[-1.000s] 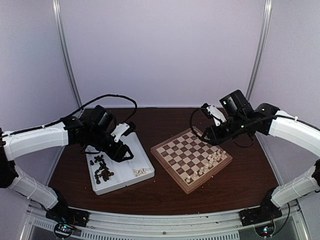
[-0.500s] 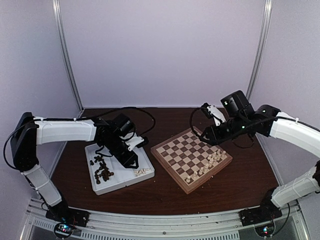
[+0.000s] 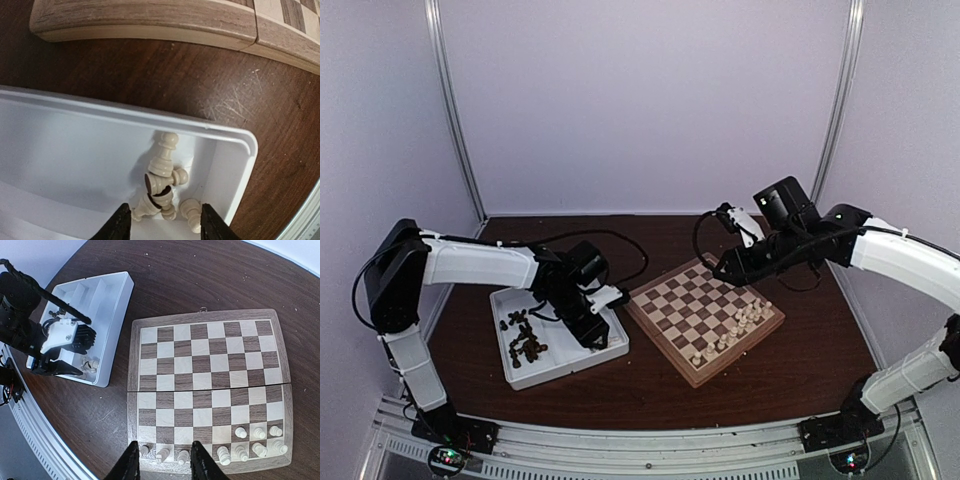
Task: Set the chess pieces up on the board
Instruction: Pick up the chess piece from the storage box.
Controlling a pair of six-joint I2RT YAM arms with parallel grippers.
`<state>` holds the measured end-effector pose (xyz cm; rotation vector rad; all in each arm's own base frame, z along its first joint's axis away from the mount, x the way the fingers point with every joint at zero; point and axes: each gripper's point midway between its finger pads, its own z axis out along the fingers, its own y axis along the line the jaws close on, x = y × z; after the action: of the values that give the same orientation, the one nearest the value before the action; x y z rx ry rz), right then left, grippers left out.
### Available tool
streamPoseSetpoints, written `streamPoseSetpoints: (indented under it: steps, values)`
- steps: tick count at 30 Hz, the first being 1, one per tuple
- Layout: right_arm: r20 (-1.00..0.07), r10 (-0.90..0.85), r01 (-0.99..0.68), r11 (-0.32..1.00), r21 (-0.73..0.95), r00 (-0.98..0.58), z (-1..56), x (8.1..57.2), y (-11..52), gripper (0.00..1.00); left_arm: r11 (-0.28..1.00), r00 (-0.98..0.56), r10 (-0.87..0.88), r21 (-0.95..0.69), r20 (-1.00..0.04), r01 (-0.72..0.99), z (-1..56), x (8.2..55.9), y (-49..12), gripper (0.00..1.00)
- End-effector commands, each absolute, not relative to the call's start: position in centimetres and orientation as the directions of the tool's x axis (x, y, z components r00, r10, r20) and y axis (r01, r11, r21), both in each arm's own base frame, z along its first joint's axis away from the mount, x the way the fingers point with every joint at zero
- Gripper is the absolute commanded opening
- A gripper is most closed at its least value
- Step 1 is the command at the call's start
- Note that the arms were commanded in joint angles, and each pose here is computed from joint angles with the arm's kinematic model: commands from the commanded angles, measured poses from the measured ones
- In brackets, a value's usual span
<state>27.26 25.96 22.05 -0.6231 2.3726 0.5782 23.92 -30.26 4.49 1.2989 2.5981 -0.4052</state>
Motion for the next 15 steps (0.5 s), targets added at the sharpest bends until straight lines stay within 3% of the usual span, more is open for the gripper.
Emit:
streamPoseSetpoints:
  steps: [1, 8, 15]
  values:
    - [-0.667, -0.264, -0.553, 0.790, 0.264, -0.697, 23.2, 27.7, 26.3, 0.35, 0.562, -0.559, 0.765, -0.093, -0.320, 0.822, 4.4, 25.1, -31.0, 0.49]
    - [-0.666, -0.272, -0.556, 0.791, 0.256, -0.694, 23.1, 27.7, 26.2, 0.35, 0.556, -0.556, 0.786, -0.083, -0.271, 0.827, 3.0, 25.2, -31.2, 0.54]
    - [-0.666, -0.275, -0.555, 0.794, 0.249, -0.693, 22.8, 27.7, 26.1, 0.35, 0.616, -0.581, 0.780, 0.122, -0.232, 0.778, 2.7, 28.0, -28.9, 0.52]
